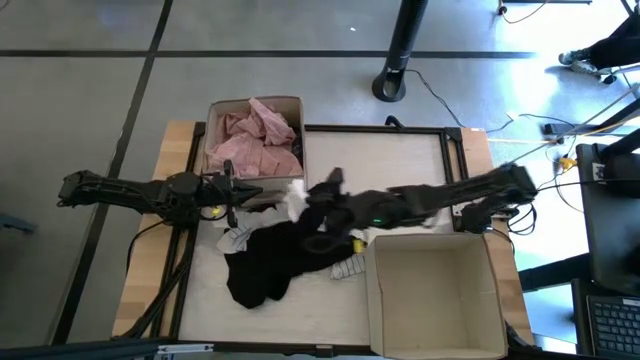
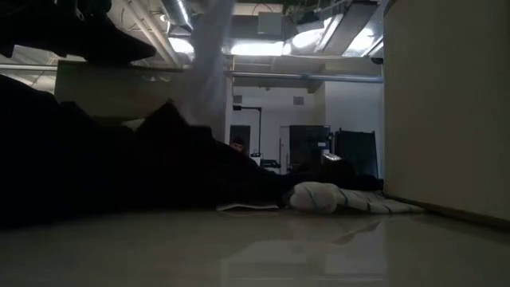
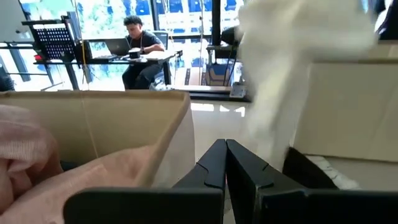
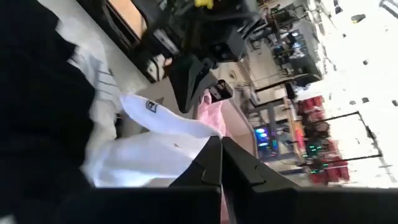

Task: Sort clothes
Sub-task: Put the white sock into the bottom white laundry organizer, then put the white-blue sock into the bottom white laundry organizer

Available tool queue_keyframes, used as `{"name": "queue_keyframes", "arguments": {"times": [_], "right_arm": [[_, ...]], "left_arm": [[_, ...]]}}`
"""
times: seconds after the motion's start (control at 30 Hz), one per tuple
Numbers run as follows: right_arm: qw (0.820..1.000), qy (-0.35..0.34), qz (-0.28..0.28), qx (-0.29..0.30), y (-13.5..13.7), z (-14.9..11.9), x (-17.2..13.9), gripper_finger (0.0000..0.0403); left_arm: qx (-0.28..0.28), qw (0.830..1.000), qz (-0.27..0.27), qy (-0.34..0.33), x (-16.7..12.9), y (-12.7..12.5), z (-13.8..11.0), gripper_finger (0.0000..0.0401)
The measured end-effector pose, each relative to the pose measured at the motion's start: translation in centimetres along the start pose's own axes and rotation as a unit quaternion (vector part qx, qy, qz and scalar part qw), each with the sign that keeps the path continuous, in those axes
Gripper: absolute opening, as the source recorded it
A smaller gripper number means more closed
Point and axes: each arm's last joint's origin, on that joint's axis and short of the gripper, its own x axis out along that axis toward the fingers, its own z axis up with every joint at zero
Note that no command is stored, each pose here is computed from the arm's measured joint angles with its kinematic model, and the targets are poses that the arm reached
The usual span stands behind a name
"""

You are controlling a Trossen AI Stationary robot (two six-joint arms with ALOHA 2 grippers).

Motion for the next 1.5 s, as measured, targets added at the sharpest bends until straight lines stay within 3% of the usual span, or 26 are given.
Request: {"name": "queue_keyframes", "arguments": {"times": [0.23,0.37,0.53,0.63,0.77,1.03,1.17,1.3,1.5], "right_arm": [[0.996,-0.023,0.059,0.068,-1.6,0.3,-8.9,0.0002],[0.985,-0.073,0.087,0.132,-2.2,0.7,-14.2,0.0001],[0.948,-0.128,0.157,0.247,-2.8,0.1,-20.2,0.0001],[0.926,-0.109,0.199,0.302,-2.2,-0.7,-22.5,0.0001],[0.903,-0.033,0.243,0.354,-0.6,-1.7,-24.0,0.0001],[0.842,0.216,0.291,0.399,4.1,-4.4,-24.2,0.0001],[0.825,0.264,0.304,0.396,6.9,-4.9,-23.5,0.0001],[0.823,0.286,0.304,0.386,9.4,-5.6,-22.4,0.0011],[0.806,0.307,0.316,0.396,10.6,-6.0,-21.7,0.0069]], "left_arm": [[0.005,1.000,-0.001,0.016,0.0,0.0,-0.3,0.0000],[0.005,1.000,-0.001,0.017,0.0,0.0,-0.3,0.0000],[0.005,1.000,0.000,0.017,0.0,0.0,-0.3,0.0000],[0.005,1.000,0.000,0.017,0.0,0.0,-0.3,0.0000],[0.005,1.000,0.000,0.017,0.0,0.0,-0.3,0.0000],[0.006,1.000,-0.001,0.021,0.0,0.0,-0.4,0.0000],[0.006,1.000,0.000,0.021,0.0,0.0,-0.4,0.0000],[0.009,1.000,-0.001,0.030,0.0,0.0,-0.6,0.0000],[0.009,1.000,-0.001,0.030,0.0,0.0,-0.6,0.0000]]}}
